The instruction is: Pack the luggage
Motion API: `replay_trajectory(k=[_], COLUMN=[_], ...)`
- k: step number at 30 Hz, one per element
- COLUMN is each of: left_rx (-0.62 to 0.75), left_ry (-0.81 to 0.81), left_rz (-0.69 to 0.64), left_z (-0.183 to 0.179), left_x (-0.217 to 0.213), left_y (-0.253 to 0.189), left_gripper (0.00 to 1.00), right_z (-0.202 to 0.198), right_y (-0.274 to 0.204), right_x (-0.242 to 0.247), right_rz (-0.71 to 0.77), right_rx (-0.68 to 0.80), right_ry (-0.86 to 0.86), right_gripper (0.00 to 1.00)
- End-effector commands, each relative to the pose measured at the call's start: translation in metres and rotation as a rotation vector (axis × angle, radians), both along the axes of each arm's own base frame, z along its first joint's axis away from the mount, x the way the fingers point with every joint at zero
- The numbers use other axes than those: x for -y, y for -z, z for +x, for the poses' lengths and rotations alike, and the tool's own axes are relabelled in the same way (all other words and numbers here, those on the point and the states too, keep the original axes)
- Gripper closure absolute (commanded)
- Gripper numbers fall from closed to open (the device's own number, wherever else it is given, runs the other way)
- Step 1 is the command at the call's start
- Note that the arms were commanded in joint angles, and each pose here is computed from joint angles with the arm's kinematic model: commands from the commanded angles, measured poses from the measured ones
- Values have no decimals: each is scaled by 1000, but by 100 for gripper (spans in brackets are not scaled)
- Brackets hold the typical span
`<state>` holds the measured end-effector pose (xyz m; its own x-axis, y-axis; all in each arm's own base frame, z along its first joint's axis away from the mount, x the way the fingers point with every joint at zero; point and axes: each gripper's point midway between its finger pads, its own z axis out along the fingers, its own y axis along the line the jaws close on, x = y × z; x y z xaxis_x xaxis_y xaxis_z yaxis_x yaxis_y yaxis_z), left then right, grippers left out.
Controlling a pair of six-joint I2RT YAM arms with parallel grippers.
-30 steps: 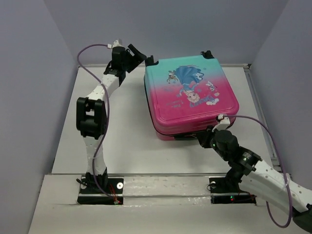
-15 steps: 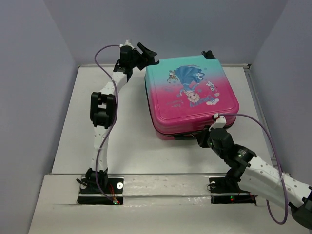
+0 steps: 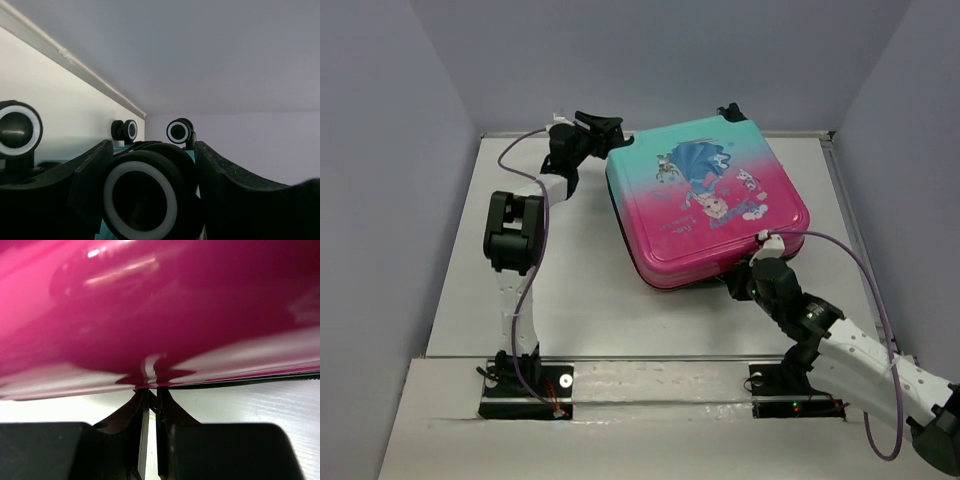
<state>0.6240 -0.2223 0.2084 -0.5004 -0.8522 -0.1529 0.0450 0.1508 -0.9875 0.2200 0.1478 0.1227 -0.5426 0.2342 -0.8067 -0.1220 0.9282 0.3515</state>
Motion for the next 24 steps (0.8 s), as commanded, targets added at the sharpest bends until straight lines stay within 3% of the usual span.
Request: replay_trajectory(k=[1, 3, 7, 10, 14, 18, 20, 23, 24], left_rx=[311, 344, 402, 446, 464, 406, 286, 156, 135], left_ry=[-163, -217, -254, -290, -335, -403, -379, -324, -321], left_rz=[34, 64, 144, 186, 225, 357, 400, 380, 367], left_z=[-33, -54, -89, -92, -89, -52, -32, -43, -50], left_x=[-98, -123, -131, -146, -154, -171, -171, -168, -166], left_y=[-121, -145, -188, -216, -242, -232, -192, -130, -117], left_gripper=[94, 94, 94, 94, 94, 94, 94, 93, 87], right_z=[27, 35, 49, 44, 24, 22, 21, 16, 15], right_y=[-28, -29, -34, -44, -23, -22, -21, -20, -20], right_x=[-3, -12, -26, -37, -29, -23, -20, -18, -17], right_rz=[24, 20, 28, 71, 53, 52, 47, 67, 72], right_rx=[97, 102, 122, 149, 92, 91, 82, 63, 66], right_ry=[8, -36, -89, -152, -182, -154, -141, -130, -125], right_gripper=[93, 93, 93, 93, 93, 93, 93, 93, 93])
